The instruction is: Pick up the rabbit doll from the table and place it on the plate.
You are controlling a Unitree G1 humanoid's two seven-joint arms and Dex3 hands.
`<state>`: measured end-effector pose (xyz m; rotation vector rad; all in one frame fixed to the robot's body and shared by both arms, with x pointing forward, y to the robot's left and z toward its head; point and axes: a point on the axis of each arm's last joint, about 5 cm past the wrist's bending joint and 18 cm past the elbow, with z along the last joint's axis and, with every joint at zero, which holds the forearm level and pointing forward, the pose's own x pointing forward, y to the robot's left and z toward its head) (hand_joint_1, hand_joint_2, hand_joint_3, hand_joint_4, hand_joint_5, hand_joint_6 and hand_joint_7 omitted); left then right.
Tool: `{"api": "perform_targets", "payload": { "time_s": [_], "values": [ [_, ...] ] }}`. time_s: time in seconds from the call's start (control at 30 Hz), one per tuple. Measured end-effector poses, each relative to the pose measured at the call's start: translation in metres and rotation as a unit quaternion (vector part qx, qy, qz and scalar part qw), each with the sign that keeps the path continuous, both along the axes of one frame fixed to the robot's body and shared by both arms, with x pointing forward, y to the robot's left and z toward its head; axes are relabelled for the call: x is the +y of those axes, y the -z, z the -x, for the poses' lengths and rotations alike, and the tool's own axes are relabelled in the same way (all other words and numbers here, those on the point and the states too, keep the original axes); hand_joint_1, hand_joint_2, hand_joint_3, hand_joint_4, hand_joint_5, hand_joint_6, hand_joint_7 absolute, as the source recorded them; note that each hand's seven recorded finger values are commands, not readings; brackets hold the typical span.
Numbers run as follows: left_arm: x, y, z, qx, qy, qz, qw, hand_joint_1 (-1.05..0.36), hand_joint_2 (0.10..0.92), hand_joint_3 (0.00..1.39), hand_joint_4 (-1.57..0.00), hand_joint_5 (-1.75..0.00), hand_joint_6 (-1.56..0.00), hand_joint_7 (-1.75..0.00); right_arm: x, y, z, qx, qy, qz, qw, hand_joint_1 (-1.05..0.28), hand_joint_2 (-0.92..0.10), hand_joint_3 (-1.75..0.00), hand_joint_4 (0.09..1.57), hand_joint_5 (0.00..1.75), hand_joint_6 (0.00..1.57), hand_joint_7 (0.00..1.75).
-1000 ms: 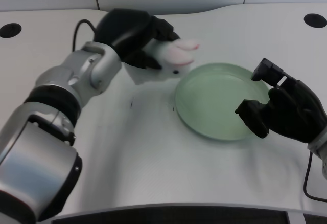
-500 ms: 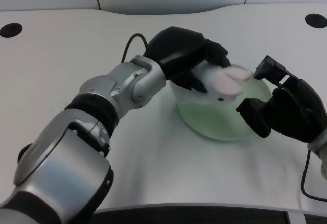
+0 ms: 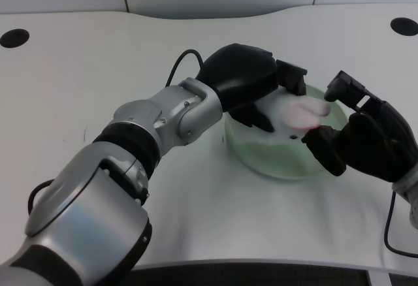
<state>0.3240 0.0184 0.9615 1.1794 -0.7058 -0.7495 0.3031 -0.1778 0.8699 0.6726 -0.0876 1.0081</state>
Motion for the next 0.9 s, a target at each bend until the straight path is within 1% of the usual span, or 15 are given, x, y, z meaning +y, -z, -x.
{"api": "perform_targets", "payload": {
  "time_s": [0.03,0.1,0.13,0.23,0.33,0.47,0.53,0.57,0.67,0.77,0.9],
  "values": [
    [0.000,0.001,0.000,-0.003,0.001,-0.006,1.000,-0.55,0.921,0.19,-0.49,-0.79,-0.59,-0.36,0.0001,0.0000,0.0000,-0.0001,-0.0001,-0.0001,1.00000,-0.61,-0.92,-0.05,1.03,1.75,0.78,1.75],
    [0.001,0.002,0.000,-0.013,0.001,-0.020,1.000,-0.59,0.921,0.26,-0.45,-0.65,-0.59,-0.22,0.0003,-0.0001,-0.0001,-0.0006,-0.0004,-0.0002,1.00000,-0.60,-0.92,-0.05,1.03,1.75,0.78,1.75],
    [0.001,0.003,0.000,-0.016,-0.001,-0.029,0.999,-0.62,0.921,0.30,-0.41,-0.58,-0.56,-0.16,0.0003,-0.0002,-0.0001,-0.0009,-0.0004,-0.0002,1.00000,-0.60,-0.92,-0.06,1.03,1.75,0.79,1.75],
    [0.002,0.004,-0.001,-0.023,-0.011,-0.045,0.999,-0.68,0.921,0.39,-0.33,-0.49,-0.50,-0.08,0.0008,-0.0004,-0.0003,-0.0019,-0.0008,-0.0006,1.00000,-0.59,-0.92,-0.07,1.03,1.75,0.78,1.75],
    [0.003,0.004,-0.002,-0.025,-0.023,-0.052,0.998,-0.70,0.921,0.44,-0.28,-0.45,-0.46,-0.04,0.0014,-0.0003,-0.0003,-0.0022,-0.0015,-0.0014,1.00000,-0.58,-0.92,-0.07,1.02,1.75,0.77,1.75],
    [0.005,0.005,-0.003,-0.027,-0.029,-0.058,0.997,-0.71,0.921,0.45,-0.27,-0.44,-0.45,-0.04,0.0022,-0.0001,-0.0002,-0.0021,-0.0020,-0.0029,0.99999,-0.58,-0.92,-0.06,1.02,1.75,0.77,1.75],
    [0.006,0.005,-0.003,-0.028,-0.033,-0.061,0.997,-0.84,0.921,0.57,-0.19,-0.39,-0.38,-0.02,0.0024,-0.0001,-0.0002,-0.0021,-0.0022,-0.0031,0.99999,-0.59,-0.92,-0.06,1.02,1.75,0.77,1.75],
    [0.007,0.005,-0.004,-0.029,-0.036,-0.063,0.997,-0.88,0.921,0.62,-0.17,-0.38,-0.36,-0.01,0.0024,-0.0001,-0.0002,-0.0021,-0.0022,-0.0030,0.99999,-0.59,-0.92,-0.06,1.02,1.75,0.77,1.75],
    [0.011,0.004,-0.006,-0.031,-0.043,-0.067,0.996,-0.93,0.921,0.67,-0.15,-0.35,-0.32,0.00,0.0023,-0.0001,-0.0002,-0.0022,-0.0022,-0.0029,0.99999,-0.60,-0.92,-0.06,1.02,1.75,0.77,1.75],
    [0.016,0.003,-0.007,-0.028,-0.049,-0.071,0.996,-0.93,0.921,0.68,-0.14,-0.33,-0.29,0.00,0.0023,-0.0001,-0.0002,-0.0021,-0.0023,-0.0028,0.99999,-0.60,-0.92,-0.05,1.02,1.75,0.77,1.75],
    [0.022,-0.001,-0.010,-0.005,-0.054,-0.055,0.997,-0.87,0.921,0.63,-0.18,-0.31,-0.30,-0.01,0.0025,-0.0002,-0.0003,-0.0021,-0.0026,-0.0020,0.99999,-0.60,-0.92,-0.05,1.02,1.75,0.77,1.75]
  ]
}}
